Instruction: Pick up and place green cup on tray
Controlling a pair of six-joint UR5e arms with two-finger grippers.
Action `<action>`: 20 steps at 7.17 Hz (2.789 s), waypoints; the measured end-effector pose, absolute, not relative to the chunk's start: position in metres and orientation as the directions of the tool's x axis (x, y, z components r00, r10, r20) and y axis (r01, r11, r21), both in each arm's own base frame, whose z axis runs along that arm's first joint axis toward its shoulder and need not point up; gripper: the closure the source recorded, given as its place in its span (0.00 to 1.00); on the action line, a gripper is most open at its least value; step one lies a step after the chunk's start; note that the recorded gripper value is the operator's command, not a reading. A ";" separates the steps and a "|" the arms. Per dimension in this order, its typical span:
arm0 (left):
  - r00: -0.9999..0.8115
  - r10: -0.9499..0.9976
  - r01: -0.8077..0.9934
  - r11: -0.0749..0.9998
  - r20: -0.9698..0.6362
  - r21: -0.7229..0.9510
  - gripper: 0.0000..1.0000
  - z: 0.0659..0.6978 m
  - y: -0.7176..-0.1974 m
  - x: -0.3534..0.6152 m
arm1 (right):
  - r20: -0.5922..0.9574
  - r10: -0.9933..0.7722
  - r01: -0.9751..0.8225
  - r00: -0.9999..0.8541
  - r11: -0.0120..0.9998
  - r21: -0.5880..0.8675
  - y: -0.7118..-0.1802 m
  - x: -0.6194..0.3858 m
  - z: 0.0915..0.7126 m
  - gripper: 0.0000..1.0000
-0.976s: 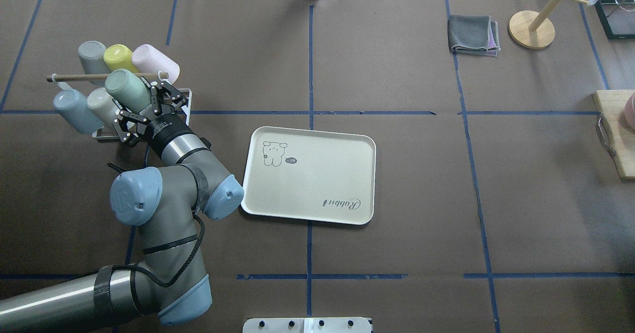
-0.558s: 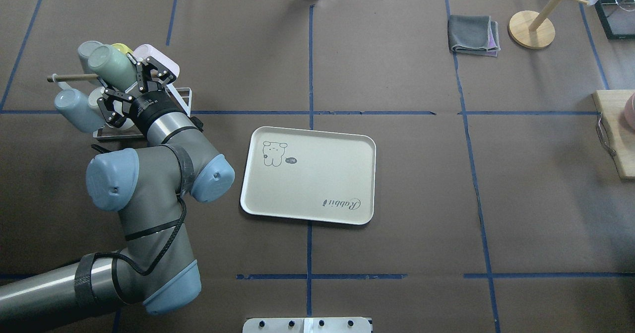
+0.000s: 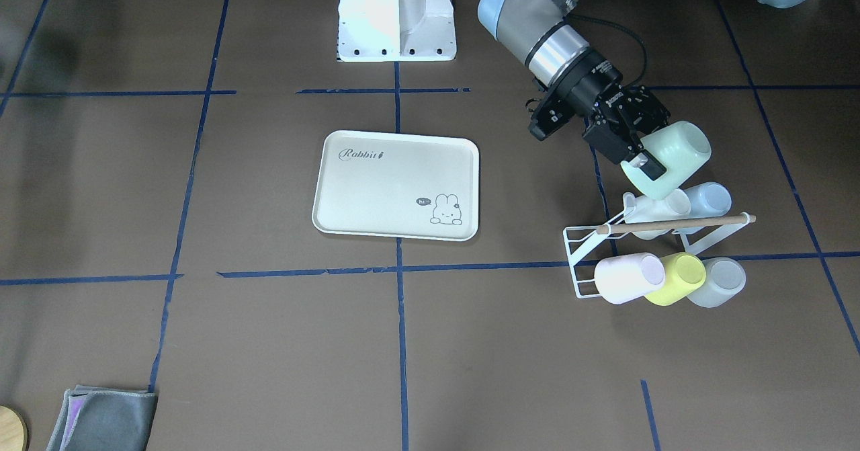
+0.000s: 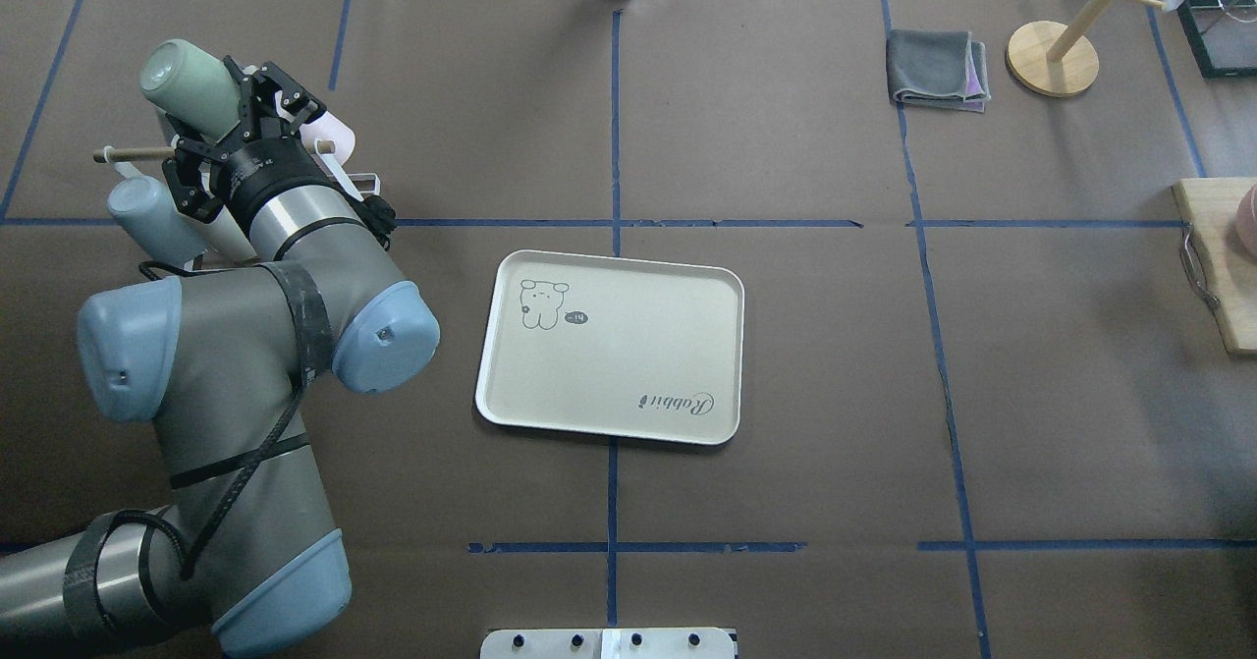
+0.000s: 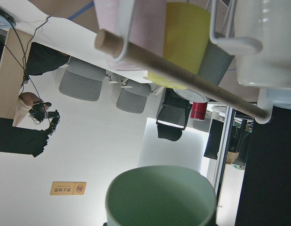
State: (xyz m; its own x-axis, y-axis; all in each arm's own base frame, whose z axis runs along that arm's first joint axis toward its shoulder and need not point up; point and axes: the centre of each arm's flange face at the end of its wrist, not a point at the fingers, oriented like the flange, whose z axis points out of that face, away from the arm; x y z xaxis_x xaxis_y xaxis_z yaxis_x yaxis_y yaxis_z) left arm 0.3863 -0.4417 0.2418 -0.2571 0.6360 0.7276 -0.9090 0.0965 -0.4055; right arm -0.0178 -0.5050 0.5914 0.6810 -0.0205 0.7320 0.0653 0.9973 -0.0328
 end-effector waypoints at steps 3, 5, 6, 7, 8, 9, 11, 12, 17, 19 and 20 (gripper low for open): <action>0.114 0.662 -0.990 0.137 0.741 0.029 0.51 0.215 -0.429 0.387 | 0.732 -0.026 0.065 0.680 0.998 -0.025 -0.508 -0.018 0.587 0.00; 0.357 0.677 -0.928 0.180 0.643 0.326 0.53 0.204 -0.423 0.398 | 0.732 -0.030 0.064 0.680 0.998 -0.018 -0.511 -0.018 0.583 0.00; 0.452 0.683 -0.870 0.194 0.574 0.454 0.53 0.197 -0.420 0.404 | 0.732 -0.031 0.063 0.680 0.998 -0.017 -0.512 -0.018 0.583 0.00; 0.532 0.689 -0.798 0.213 0.492 0.564 0.53 0.193 -0.417 0.412 | 0.732 -0.031 0.062 0.680 0.998 -0.016 -0.512 -0.018 0.583 0.00; 0.597 0.692 -0.718 0.236 0.406 0.654 0.53 0.192 -0.417 0.423 | 0.732 -0.031 0.062 0.680 0.998 -0.015 -0.513 -0.018 0.582 0.00; 0.651 0.700 -0.618 0.263 0.294 0.741 0.55 0.194 -0.418 0.442 | 0.732 -0.031 0.061 0.680 0.998 -0.014 -0.513 -0.017 0.582 0.00; 0.693 0.708 -0.459 0.294 0.131 0.838 0.58 0.212 -0.417 0.465 | 0.732 -0.033 0.059 0.680 0.998 -0.010 -0.513 -0.017 0.581 0.00; 0.709 0.702 -0.369 0.297 0.060 0.881 0.61 0.218 -0.415 0.470 | 0.732 -0.033 0.059 0.680 0.998 -0.009 -0.513 -0.017 0.581 0.00; 0.626 0.676 0.176 0.364 -0.389 0.915 0.64 0.264 -0.388 0.536 | 0.732 -0.030 0.055 0.681 0.998 -0.010 -0.513 -0.015 0.581 0.00; 0.552 0.677 0.324 0.363 -0.486 0.874 0.64 0.286 -0.386 0.545 | 0.732 -0.026 0.050 0.681 0.999 -0.010 -0.513 -0.012 0.581 0.00; 0.520 0.686 0.372 0.356 -0.510 0.857 0.64 0.295 -0.383 0.550 | 0.732 -0.024 0.047 0.681 0.999 -0.011 -0.513 -0.011 0.581 0.00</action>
